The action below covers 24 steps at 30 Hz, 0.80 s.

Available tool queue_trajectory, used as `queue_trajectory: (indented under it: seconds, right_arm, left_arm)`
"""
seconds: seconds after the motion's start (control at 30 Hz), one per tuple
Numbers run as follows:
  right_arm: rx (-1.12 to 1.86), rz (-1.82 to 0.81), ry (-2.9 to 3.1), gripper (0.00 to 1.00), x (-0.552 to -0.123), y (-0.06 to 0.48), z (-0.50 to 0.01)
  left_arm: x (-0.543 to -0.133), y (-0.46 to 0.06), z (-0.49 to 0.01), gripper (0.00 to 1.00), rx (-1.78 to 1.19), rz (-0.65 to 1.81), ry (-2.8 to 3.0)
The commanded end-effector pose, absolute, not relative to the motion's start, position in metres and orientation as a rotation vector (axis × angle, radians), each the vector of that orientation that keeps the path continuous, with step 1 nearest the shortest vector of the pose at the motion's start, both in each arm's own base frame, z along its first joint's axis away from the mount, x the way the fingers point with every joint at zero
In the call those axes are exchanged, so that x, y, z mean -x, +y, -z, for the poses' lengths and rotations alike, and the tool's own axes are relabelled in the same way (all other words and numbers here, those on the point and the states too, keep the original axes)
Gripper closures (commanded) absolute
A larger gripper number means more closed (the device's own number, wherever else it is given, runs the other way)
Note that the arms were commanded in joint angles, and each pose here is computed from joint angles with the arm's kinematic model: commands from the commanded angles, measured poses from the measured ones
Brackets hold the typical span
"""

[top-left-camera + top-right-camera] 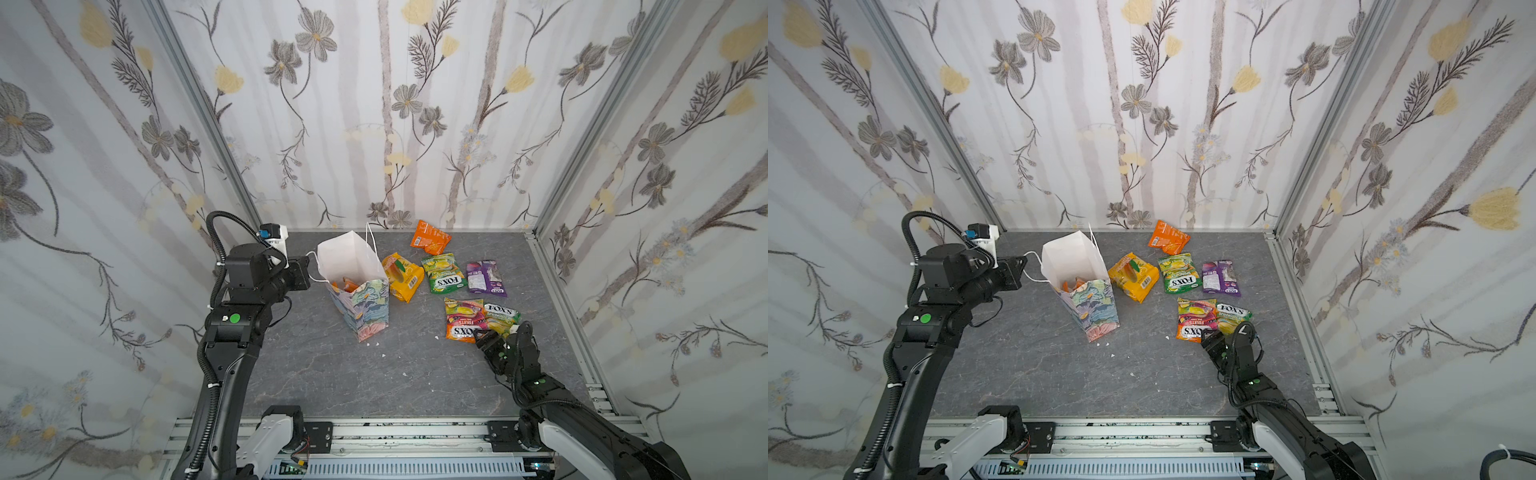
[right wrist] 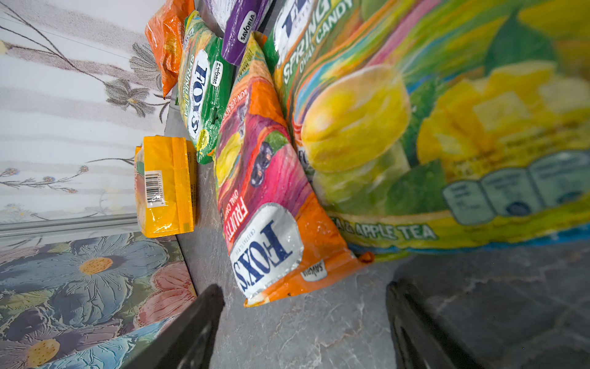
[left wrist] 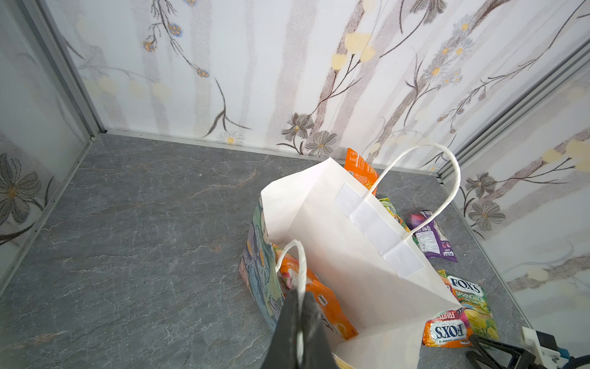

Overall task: Place the snacks into the paper bag
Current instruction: Pick up the snack from the middle-right of the table.

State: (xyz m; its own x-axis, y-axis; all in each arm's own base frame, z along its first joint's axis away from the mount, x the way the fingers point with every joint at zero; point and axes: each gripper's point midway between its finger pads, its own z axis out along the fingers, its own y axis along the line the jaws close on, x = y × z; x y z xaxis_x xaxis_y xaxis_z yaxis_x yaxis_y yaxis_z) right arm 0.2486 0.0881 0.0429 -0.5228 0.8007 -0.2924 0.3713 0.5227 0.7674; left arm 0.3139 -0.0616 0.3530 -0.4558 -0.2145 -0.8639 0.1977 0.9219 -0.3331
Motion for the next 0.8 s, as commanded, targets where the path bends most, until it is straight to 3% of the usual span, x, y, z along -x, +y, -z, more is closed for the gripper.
queue_trajectory:
  seconds: [0.0, 0.57, 0.77]
  right_arm:
    - [-0.961, -0.873, 2.104, 0.23, -0.251, 0.089, -0.043]
    - [-0.980, -0.860, 2.147, 0.53, -0.250, 0.091, -0.026]
    - [-0.978, -0.853, 2.133, 0.69, -0.252, 0.089, -0.028]
  left_arm:
    - [-0.315, -0.062, -0.361, 1.00, 0.002, 0.473, 1.957]
    - [-0.315, -0.059, -0.358, 1.00, 0.000, 0.448, 1.965]
    - [-0.315, -0.059, -0.359, 1.00, -0.002, 0.444, 1.963]
